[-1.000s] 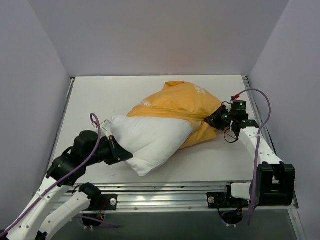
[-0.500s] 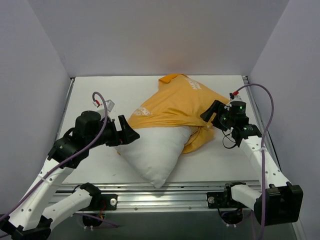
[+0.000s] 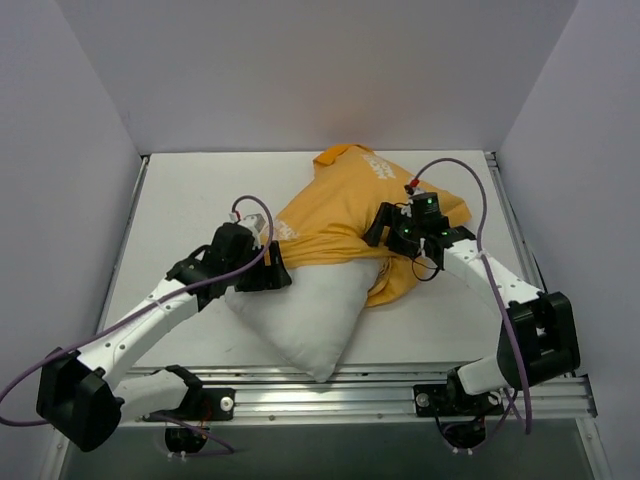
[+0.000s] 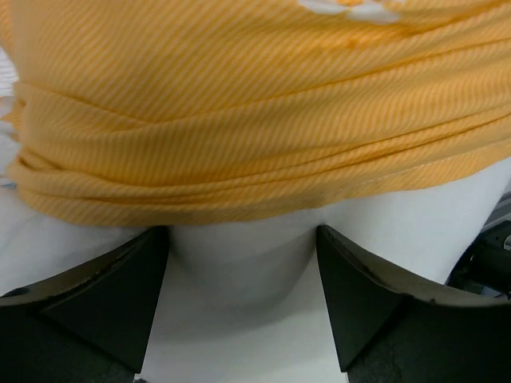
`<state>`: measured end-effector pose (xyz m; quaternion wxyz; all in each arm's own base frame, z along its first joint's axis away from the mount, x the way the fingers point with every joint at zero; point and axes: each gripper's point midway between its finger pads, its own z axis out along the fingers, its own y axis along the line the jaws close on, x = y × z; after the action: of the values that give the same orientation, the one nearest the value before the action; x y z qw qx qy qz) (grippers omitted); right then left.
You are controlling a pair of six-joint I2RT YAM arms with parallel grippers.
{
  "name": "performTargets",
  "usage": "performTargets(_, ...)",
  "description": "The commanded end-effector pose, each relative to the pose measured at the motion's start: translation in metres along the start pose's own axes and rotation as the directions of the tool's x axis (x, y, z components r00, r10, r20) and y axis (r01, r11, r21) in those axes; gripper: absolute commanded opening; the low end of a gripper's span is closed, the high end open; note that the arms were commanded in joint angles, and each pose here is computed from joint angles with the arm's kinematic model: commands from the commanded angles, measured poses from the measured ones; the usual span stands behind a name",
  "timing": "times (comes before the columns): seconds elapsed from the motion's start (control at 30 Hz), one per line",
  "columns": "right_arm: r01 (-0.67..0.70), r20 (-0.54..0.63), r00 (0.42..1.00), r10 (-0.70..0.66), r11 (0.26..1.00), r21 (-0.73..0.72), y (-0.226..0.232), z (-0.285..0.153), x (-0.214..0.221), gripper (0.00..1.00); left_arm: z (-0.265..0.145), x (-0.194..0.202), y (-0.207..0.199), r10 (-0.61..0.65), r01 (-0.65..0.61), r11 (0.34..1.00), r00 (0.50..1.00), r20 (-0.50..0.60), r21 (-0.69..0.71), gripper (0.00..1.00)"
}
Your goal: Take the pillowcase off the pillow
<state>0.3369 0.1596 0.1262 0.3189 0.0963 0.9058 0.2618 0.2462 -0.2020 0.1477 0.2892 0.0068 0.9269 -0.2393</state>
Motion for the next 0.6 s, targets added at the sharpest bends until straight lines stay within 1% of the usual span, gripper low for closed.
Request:
performTargets(0.0,0.119,0.03,0.993,-0.116,0.982,-0.15,0.06,0.021,-0.012,0.74,-0.01,0.019,-0.046,0.018,-0.02,0.983,1.0,0.01,0.182,0.82)
performTargets(0.03,0.142,-0.014,0.989,-0.147,0.976,-0.164,0.07,0.036,0.003,0.75,-0.013,0.028,-0.052,0.029,-0.03,0.981,1.0,0.008,0.192,0.82)
performTargets(0.07,0.173,0.006,0.984,-0.175,0.966,-0.194,0.089,0.039,-0.007,0.75,-0.021,0.036,-0.061,0.014,-0.015,0.976,1.0,0.009,0.219,0.81)
performTargets(0.1,0.194,-0.003,0.98,-0.199,0.959,-0.206,0.097,0.044,-0.004,0.75,-0.022,0.057,-0.071,0.04,-0.035,0.968,0.999,-0.016,0.247,0.81)
performTargets(0.13,0.21,-0.023,0.975,-0.219,0.956,-0.206,0.102,0.056,0.0,0.75,-0.024,0.06,-0.073,0.029,-0.027,0.969,1.0,-0.003,0.247,0.81)
performTargets(0.17,0.247,-0.018,0.966,-0.256,0.946,-0.21,0.113,0.061,0.004,0.75,-0.031,0.06,-0.078,-0.009,0.005,0.964,1.0,0.015,0.267,0.82)
performTargets(0.2,0.271,0.014,0.961,-0.275,0.937,-0.222,0.127,0.062,-0.006,0.75,-0.03,0.068,-0.072,-0.015,0.011,0.967,1.0,0.013,0.254,0.82)
performTargets(0.23,0.284,0.012,0.957,-0.289,0.934,-0.218,0.13,0.071,-0.006,0.75,-0.029,0.063,-0.067,-0.038,0.026,0.972,0.998,0.047,0.232,0.82)
performTargets(0.27,0.309,0.022,0.95,-0.311,0.928,-0.21,0.133,0.075,-0.009,0.75,-0.034,0.059,-0.068,-0.052,0.032,0.969,0.996,0.073,0.246,0.82)
performTargets(0.3,0.327,0.055,0.945,-0.323,0.921,-0.209,0.144,0.074,-0.023,0.75,-0.035,0.055,-0.066,-0.059,0.036,0.97,0.994,0.091,0.24,0.82)
performTargets(0.37,0.355,0.046,0.935,-0.353,0.919,-0.172,0.142,0.08,-0.029,0.77,-0.035,0.044,-0.063,-0.06,0.03,0.978,0.988,0.14,0.207,0.85)
performTargets(0.43,0.389,0.091,0.921,-0.38,0.914,-0.118,0.146,0.07,-0.049,0.78,-0.029,0.034,-0.06,-0.048,0.019,0.985,0.985,0.167,0.169,0.86)
performTargets(0.5,0.399,0.119,0.914,-0.388,0.913,-0.085,0.145,0.059,-0.056,0.82,-0.023,0.026,-0.062,-0.038,0.011,0.988,0.984,0.176,0.152,0.86)
performTargets(0.53,0.397,0.139,0.913,-0.384,0.915,-0.079,0.144,0.044,-0.058,0.82,-0.013,0.021,-0.06,-0.036,0.014,0.991,0.985,0.17,0.13,0.86)
performTargets(0.57,0.396,0.145,0.912,-0.383,0.915,-0.071,0.142,0.038,-0.057,0.85,-0.009,0.015,-0.066,-0.043,0.017,0.989,0.983,0.179,0.144,0.86)
